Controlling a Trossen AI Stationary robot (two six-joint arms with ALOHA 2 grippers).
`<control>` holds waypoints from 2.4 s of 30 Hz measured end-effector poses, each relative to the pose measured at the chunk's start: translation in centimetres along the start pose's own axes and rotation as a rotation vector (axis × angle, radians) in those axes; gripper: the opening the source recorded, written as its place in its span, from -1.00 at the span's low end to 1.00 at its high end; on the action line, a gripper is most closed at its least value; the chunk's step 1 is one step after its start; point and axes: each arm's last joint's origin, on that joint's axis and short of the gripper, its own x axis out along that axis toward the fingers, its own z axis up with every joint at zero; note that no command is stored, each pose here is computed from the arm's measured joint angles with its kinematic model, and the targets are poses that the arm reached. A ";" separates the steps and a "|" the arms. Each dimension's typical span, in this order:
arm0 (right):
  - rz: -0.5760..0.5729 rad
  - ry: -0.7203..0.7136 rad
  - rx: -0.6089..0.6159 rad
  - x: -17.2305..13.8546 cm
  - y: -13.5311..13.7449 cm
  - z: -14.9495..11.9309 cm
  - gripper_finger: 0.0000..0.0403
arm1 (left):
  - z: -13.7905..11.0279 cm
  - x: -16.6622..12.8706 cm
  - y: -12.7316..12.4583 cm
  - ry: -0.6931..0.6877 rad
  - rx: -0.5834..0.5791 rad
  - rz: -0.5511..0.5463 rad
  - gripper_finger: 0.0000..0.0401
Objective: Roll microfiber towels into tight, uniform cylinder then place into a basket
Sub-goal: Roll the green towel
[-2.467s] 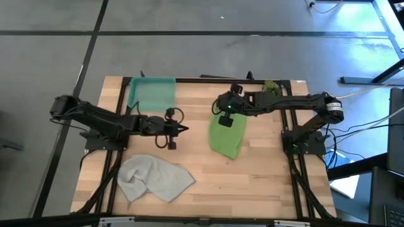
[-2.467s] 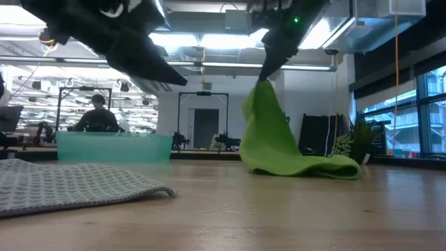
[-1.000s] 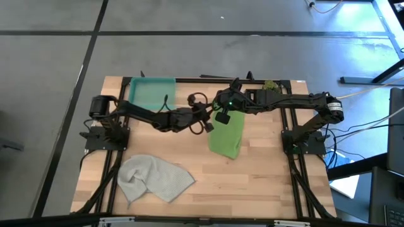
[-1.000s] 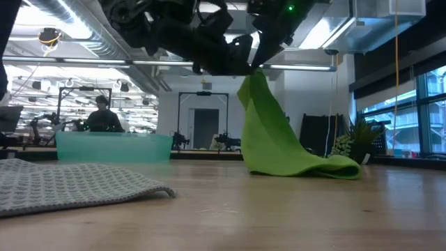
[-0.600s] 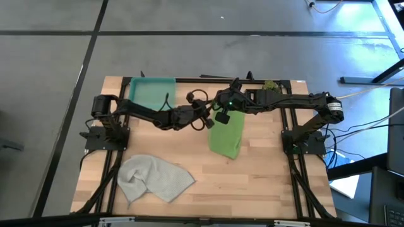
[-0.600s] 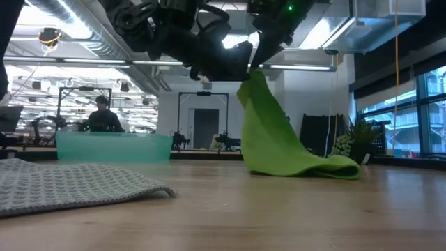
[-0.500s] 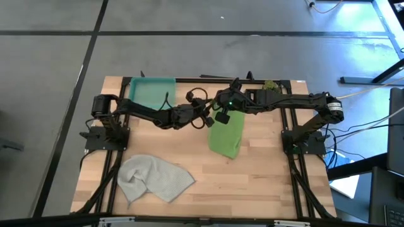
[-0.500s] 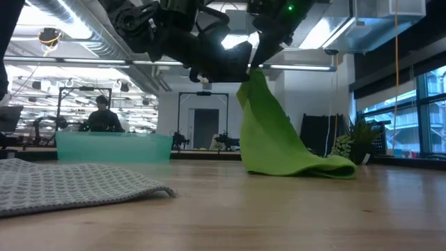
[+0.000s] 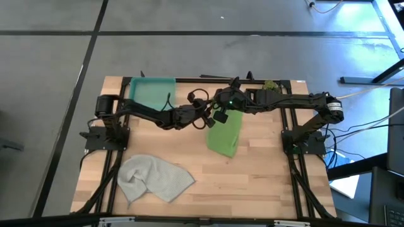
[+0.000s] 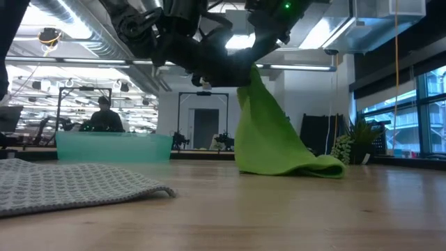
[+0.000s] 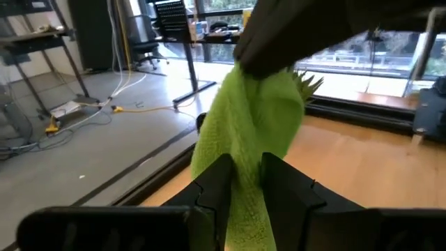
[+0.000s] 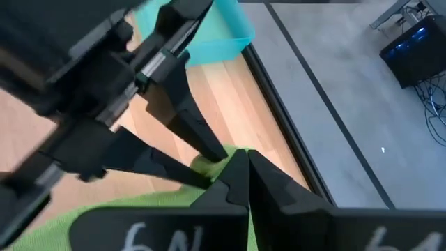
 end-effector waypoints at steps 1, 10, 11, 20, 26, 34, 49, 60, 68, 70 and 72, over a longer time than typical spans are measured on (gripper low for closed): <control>0.000 -0.002 0.001 0.0 0.0 0.0 -1.00 | -0.2 0.1 0.0 0.007 0.019 0.023 -0.62; 0.000 -0.005 0.000 0.0 0.0 0.1 -1.00 | -0.5 0.0 0.4 0.022 0.089 0.206 -0.62; -0.001 -0.005 0.000 0.0 0.0 0.1 -1.00 | -0.5 0.0 0.3 0.022 0.090 0.203 -0.62; 0.000 -0.005 -0.001 0.0 0.0 0.1 -1.00 | 0.2 -0.5 0.1 -0.001 0.157 0.217 -0.62; 0.000 -0.005 -0.003 0.0 0.0 0.1 -1.00 | -0.1 0.1 0.9 0.025 0.175 0.209 -0.63; -0.005 -0.011 -0.038 -0.1 -0.3 0.3 -1.00 | 0.1 0.2 1.2 0.039 0.264 0.212 -0.97; -0.052 -0.059 -0.062 -4.2 -4.8 4.7 -1.00 | 8.1 -3.0 5.7 0.015 0.385 0.085 -0.99; -0.011 -0.097 -0.047 -3.8 -8.6 5.2 -1.00 | 14.1 -1.2 8.8 0.151 0.522 0.064 -1.00; 0.140 0.086 -0.059 -3.5 -7.4 3.1 -1.00 | 9.9 0.4 5.6 0.336 0.651 -0.172 -1.00; 0.193 0.129 -0.051 -3.2 -6.5 2.4 -1.00 | 8.9 0.4 4.4 0.374 0.661 -0.208 -1.00; 0.219 0.175 -0.051 -2.5 -5.5 1.4 -1.00 | 8.0 0.3 3.1 0.407 0.667 -0.240 -1.00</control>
